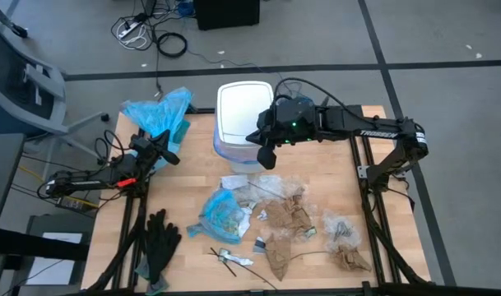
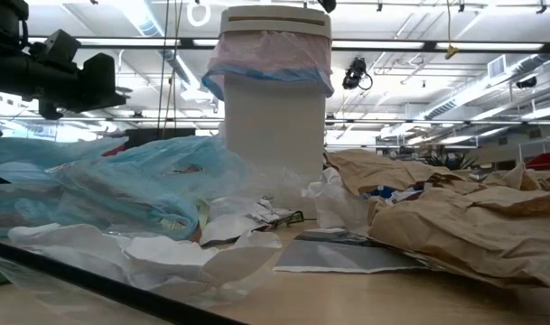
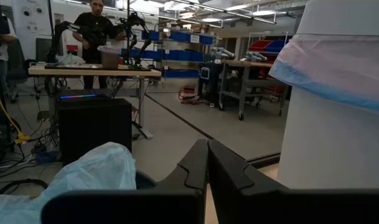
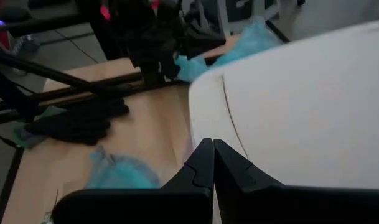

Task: Place trash/remove bag and relplace
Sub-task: Open the lid of the white trash bin

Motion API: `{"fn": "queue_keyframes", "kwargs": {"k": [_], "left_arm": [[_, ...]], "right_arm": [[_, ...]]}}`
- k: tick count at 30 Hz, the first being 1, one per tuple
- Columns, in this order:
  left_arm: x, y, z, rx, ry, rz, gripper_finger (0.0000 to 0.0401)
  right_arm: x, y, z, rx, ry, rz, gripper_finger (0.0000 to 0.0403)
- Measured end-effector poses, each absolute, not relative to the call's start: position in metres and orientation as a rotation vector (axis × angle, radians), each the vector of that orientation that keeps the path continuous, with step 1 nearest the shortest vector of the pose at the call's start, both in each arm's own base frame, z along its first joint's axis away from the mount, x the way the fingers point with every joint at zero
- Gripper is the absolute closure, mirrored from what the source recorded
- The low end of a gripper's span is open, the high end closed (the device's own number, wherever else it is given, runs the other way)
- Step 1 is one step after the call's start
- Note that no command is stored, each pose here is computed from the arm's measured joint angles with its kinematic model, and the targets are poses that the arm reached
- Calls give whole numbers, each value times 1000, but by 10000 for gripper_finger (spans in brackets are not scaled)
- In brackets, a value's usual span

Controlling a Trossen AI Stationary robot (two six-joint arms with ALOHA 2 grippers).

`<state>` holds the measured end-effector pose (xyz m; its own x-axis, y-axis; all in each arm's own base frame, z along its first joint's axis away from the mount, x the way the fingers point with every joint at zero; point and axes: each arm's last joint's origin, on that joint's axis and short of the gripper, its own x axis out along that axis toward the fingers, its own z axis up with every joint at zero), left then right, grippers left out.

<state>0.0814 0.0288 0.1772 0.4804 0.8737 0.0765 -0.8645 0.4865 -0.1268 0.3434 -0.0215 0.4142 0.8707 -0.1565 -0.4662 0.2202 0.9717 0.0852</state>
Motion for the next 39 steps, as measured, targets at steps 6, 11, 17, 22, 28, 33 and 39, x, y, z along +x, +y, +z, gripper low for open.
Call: {"fn": "queue_keyframes", "kwargs": {"k": [6,11,17,22,28,33,39], "left_arm": [[81,29,177,-74,-137,1061,380],[81,29,177,-74,-137,1061,380],[81,29,177,-74,-137,1061,380],[81,29,177,-74,-137,1061,380],[81,29,177,-74,-137,1061,380],[81,29,177,-74,-137,1061,380],[81,29,177,-74,-137,1061,380]], "right_arm": [[341,-22,410,159,517,-216,403],[338,-22,406,167,573,-244,403],[336,-22,398,182,619,-254,403],[335,-22,397,184,631,-245,403],[332,-22,395,186,668,-236,403],[333,-22,395,186,671,-234,403],[333,-22,394,179,671,-228,403]]}}
